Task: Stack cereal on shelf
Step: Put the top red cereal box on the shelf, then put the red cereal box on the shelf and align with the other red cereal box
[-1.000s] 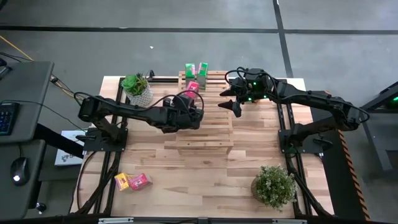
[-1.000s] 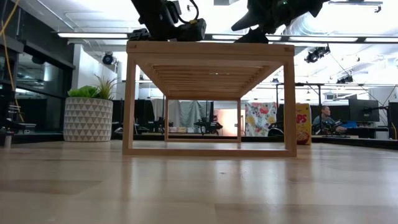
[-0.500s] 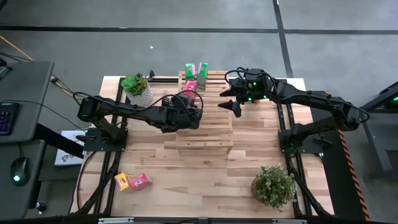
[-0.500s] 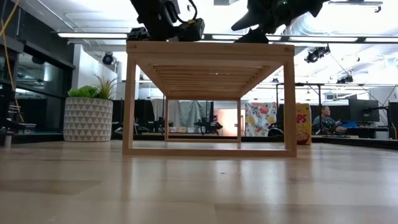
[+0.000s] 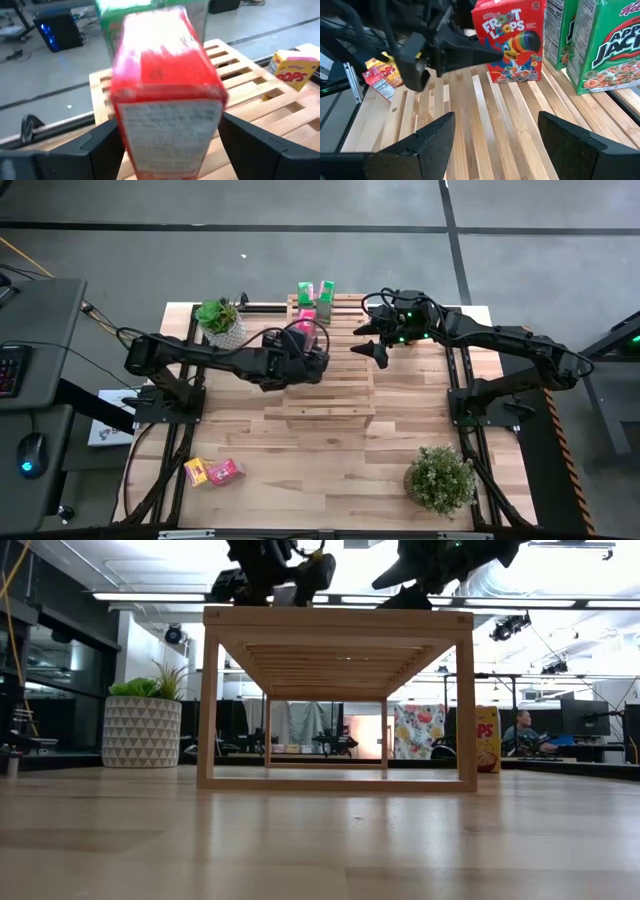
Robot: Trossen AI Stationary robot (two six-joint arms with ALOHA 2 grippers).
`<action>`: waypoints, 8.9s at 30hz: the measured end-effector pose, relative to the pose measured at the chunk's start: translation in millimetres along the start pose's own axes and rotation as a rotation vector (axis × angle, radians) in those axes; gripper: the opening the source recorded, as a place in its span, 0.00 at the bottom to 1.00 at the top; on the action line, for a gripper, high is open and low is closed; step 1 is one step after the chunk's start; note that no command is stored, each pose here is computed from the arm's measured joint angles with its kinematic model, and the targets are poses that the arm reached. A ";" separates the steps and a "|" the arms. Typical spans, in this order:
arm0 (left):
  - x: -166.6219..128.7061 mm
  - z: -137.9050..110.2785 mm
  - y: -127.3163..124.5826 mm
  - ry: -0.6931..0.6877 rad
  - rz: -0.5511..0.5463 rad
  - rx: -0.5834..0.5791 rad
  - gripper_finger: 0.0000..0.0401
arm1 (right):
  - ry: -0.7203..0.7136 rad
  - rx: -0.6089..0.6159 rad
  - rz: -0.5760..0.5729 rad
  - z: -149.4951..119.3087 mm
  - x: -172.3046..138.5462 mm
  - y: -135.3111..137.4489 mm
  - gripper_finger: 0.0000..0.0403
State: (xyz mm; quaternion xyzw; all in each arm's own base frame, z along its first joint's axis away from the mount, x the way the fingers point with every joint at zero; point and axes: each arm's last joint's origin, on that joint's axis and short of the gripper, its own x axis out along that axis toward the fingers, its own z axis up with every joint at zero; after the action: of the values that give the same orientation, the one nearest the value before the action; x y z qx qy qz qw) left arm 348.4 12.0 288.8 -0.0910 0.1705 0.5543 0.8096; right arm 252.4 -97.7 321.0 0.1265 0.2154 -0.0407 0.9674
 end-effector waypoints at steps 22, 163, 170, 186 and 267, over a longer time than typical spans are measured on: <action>-45.2 87.5 -8.8 -0.138 -0.099 0.316 0.73 | 0.000 0.011 0.000 0.0 0.0 0.0 0.69; -152.4 25.9 79.6 0.299 -1.598 -0.478 0.66 | 0.280 0.171 -0.521 2.6 -39.0 -21.5 0.69; -161.3 67.5 88.7 0.361 -1.600 -0.345 0.68 | 0.274 0.193 -0.524 2.6 -39.0 -21.5 0.69; -235.5 5.7 75.8 0.928 -0.766 0.522 0.68 | 0.282 0.164 -0.521 2.4 -38.9 -21.6 0.69; -239.6 -170.2 92.4 0.954 -0.505 0.565 0.50 | 0.302 0.079 -0.538 2.5 -39.3 -22.4 0.69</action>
State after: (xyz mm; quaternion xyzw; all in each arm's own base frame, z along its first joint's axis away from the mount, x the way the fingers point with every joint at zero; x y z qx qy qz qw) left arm 154.3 -218.8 225.5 -0.1484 0.6281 0.1765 0.7432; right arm 215.0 -119.0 334.9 0.1072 0.3806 -0.2844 0.8734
